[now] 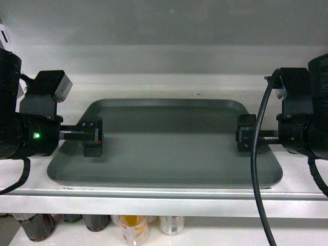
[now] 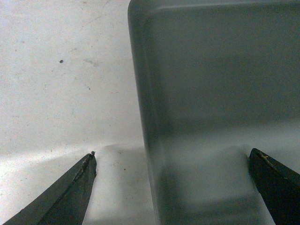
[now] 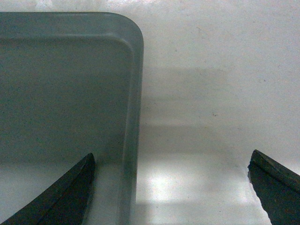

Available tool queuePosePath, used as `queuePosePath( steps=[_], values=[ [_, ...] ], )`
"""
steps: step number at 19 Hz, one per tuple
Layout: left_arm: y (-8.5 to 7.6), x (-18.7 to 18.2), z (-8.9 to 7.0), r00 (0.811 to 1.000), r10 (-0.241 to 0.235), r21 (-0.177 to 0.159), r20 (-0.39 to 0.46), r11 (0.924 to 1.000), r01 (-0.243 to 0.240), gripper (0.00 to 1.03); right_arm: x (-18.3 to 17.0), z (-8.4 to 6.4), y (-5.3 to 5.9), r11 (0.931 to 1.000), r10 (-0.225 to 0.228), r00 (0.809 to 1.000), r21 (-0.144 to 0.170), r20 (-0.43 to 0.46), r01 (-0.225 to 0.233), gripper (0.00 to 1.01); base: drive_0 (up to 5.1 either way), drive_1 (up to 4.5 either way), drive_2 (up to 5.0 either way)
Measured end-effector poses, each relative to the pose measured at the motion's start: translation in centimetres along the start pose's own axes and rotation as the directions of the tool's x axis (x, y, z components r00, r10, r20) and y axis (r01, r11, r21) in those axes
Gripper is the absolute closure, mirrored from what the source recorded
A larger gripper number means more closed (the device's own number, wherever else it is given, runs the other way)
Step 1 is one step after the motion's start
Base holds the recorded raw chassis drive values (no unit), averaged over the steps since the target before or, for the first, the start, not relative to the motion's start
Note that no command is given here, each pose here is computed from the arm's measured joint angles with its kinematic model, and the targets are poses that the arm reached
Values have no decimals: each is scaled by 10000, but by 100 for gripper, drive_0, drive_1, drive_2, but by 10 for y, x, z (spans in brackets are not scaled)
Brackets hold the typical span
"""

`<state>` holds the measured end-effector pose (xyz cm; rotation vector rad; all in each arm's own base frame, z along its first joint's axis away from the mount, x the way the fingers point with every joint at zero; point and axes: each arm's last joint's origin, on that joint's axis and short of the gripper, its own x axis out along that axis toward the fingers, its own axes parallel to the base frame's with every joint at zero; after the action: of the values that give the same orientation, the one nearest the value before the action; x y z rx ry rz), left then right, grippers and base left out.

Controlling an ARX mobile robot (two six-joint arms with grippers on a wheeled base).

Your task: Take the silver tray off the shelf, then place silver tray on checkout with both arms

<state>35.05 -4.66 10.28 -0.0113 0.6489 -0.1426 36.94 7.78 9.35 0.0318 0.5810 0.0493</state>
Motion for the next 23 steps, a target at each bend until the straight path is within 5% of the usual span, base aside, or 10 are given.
queuePosePath(
  steps=[4,13,15,18,23],
  values=[
    [0,0,0,10000,51,1,52,10000,-51,8,0,0,2,10000,48,10000,-5,28,-48,10,0,0,0],
    [-3,-1,-1,9995,131,95,287,9999,-134,81,0,-2,12,9996,249,9996,-142,154,-246,86,0,0,0],
    [-1,-1,-1,9992,254,55,324,9997,-255,96,0,-2,13,9997,249,9995,31,191,-249,98,0,0,0],
    [-1,-1,0,9991,206,-324,383,9993,-194,100,0,-2,12,9995,220,9995,220,224,-225,98,0,0,0],
    [-7,-1,-1,9987,174,-301,488,9994,-159,100,-1,-3,11,9996,140,9994,260,304,-148,98,0,0,0]
  ],
)
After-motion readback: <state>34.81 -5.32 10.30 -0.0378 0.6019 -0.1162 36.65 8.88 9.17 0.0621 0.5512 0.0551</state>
